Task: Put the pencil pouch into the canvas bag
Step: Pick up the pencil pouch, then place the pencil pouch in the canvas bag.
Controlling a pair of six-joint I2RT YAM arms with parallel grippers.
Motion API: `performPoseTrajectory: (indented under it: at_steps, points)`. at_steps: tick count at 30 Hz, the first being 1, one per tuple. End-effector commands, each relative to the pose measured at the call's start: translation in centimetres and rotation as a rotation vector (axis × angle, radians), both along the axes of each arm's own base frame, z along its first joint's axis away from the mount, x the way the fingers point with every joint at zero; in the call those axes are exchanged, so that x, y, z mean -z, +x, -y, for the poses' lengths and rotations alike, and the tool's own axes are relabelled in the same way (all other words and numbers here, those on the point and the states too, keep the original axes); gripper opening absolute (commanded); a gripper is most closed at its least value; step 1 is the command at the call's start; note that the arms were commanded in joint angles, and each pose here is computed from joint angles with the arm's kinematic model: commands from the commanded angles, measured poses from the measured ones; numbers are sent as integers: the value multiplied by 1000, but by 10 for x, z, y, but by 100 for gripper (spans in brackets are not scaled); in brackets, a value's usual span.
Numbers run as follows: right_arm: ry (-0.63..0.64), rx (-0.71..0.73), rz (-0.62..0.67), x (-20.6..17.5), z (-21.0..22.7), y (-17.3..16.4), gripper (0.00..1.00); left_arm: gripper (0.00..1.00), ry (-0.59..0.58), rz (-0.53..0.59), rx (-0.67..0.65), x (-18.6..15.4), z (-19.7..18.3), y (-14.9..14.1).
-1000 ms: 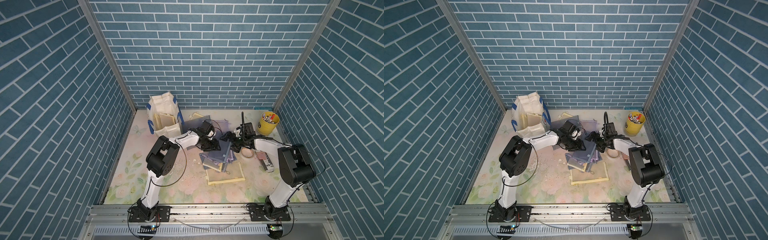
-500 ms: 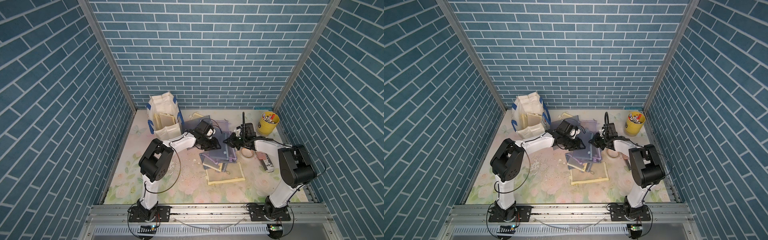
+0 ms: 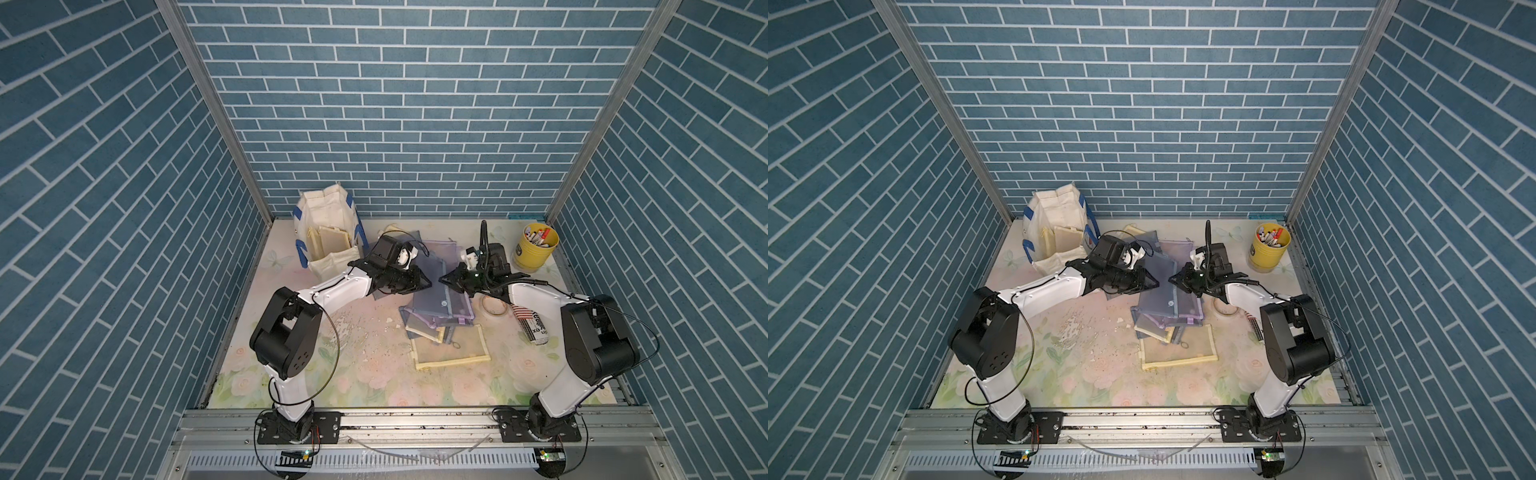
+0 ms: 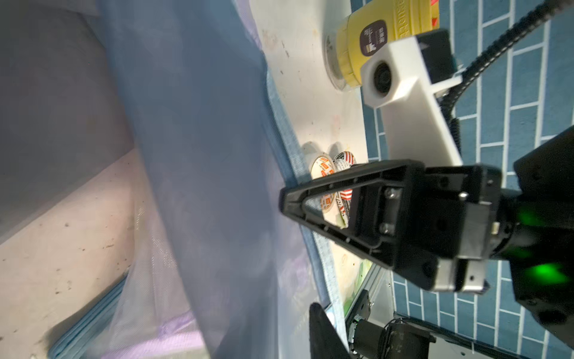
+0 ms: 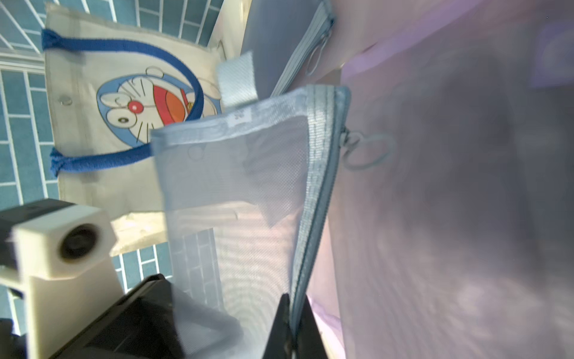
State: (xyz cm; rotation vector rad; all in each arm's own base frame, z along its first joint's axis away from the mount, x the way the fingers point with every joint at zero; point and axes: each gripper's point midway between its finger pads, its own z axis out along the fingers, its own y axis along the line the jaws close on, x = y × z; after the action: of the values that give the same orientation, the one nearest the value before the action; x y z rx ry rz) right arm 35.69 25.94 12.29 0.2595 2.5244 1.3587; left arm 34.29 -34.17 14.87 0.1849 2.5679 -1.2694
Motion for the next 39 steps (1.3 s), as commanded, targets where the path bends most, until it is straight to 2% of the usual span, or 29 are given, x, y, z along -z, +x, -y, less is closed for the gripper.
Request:
performPoseTrajectory:
  at_steps: [1, 2, 3, 4, 7, 10, 13, 15, 20, 26, 30, 33, 39]
  points:
    - [39, -24, 69, -27, -10, 6, 0, 15, -42, 52, -2, -20, -1, 1]
    - [37, -19, 78, -32, -10, 8, 0, 9, -44, 62, -7, -26, -3, 2]
    - [39, -17, 91, -38, -10, 9, 5, 1, -45, 76, -17, -34, -6, 4]
    - [36, -20, 102, -45, -10, 9, 12, 0, -39, 95, -31, -43, -13, 6]
    - [-8, -37, 139, -64, -7, 8, 36, 0, -10, 158, -71, -76, -37, 16]
    - [-79, -59, 175, -82, -1, 7, 55, 0, 19, 214, -125, -115, -69, 30]
    - [-152, -77, 197, -94, 6, 5, 70, 0, 38, 279, -184, -151, -104, 47]
    - [-187, -83, 206, -101, 10, 5, 75, 0, 47, 313, -231, -172, -126, 60]
    - [-224, -96, 216, -112, 12, 7, 84, 0, 73, 426, -366, -229, -186, 91]
    - [-245, -113, 212, -115, 12, 7, 86, 0, 157, 461, -485, -248, -251, 121]
    - [-241, -131, 201, -112, 12, 4, 87, 0, 269, 427, -517, -229, -278, 132]
    - [-233, -139, 197, -110, 9, 5, 87, 0, 355, 337, -523, -200, -290, 137]
    - [-207, -157, 195, -111, 3, 8, 87, 0, 416, 252, -498, -154, -293, 141]
